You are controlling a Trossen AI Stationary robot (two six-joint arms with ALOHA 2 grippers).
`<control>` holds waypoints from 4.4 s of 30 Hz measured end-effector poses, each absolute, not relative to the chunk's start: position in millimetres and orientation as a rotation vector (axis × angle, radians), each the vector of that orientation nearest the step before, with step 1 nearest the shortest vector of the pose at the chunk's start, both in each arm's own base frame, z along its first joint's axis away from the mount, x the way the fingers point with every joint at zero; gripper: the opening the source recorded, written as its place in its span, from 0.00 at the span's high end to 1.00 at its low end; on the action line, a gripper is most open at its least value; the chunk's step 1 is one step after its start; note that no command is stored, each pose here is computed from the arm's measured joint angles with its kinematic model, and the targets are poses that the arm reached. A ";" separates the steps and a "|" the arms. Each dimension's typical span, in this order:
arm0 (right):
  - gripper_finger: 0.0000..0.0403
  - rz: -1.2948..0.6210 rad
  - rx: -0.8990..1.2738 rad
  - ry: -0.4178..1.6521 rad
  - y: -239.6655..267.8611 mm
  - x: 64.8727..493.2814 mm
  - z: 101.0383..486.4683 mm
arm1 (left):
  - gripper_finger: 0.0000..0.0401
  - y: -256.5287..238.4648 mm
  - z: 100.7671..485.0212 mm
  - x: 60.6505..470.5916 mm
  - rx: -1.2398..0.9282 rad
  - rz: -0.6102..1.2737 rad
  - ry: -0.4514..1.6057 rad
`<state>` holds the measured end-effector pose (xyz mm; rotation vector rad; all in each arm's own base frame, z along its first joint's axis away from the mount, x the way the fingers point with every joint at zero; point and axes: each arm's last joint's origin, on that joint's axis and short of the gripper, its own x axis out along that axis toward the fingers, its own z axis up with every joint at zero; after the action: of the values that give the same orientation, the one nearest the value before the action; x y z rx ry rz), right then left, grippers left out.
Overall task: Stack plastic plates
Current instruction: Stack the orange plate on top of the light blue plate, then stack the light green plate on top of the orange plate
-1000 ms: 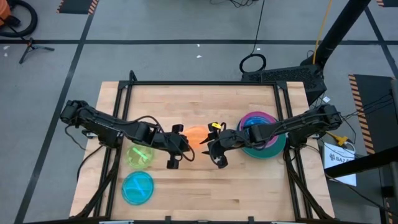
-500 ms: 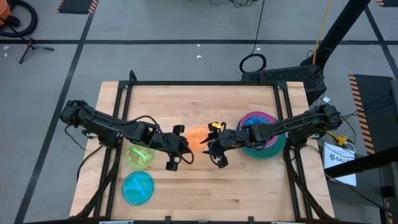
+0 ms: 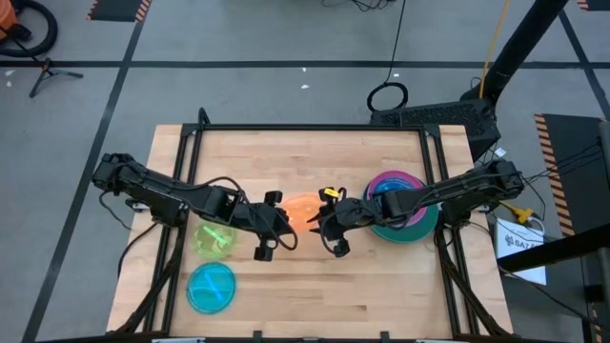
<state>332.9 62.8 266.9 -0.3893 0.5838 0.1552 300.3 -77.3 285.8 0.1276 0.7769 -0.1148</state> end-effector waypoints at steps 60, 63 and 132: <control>0.99 -0.677 0.102 1.181 45.5 215.4 272.0 | 0.67 -85.8 303.6 267.8 0.285 0.067 0.776; 0.99 -0.693 0.120 1.179 47.1 214.6 268.7 | 0.67 -87.9 303.6 267.1 0.287 0.060 0.775; 0.63 -0.418 -0.165 0.674 59.8 268.1 281.6 | 0.67 -79.4 184.0 185.9 -0.337 0.735 1.272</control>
<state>268.1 59.8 281.6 -0.1645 0.6737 -0.4177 185.9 -79.4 184.0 -0.3366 1.2725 0.7347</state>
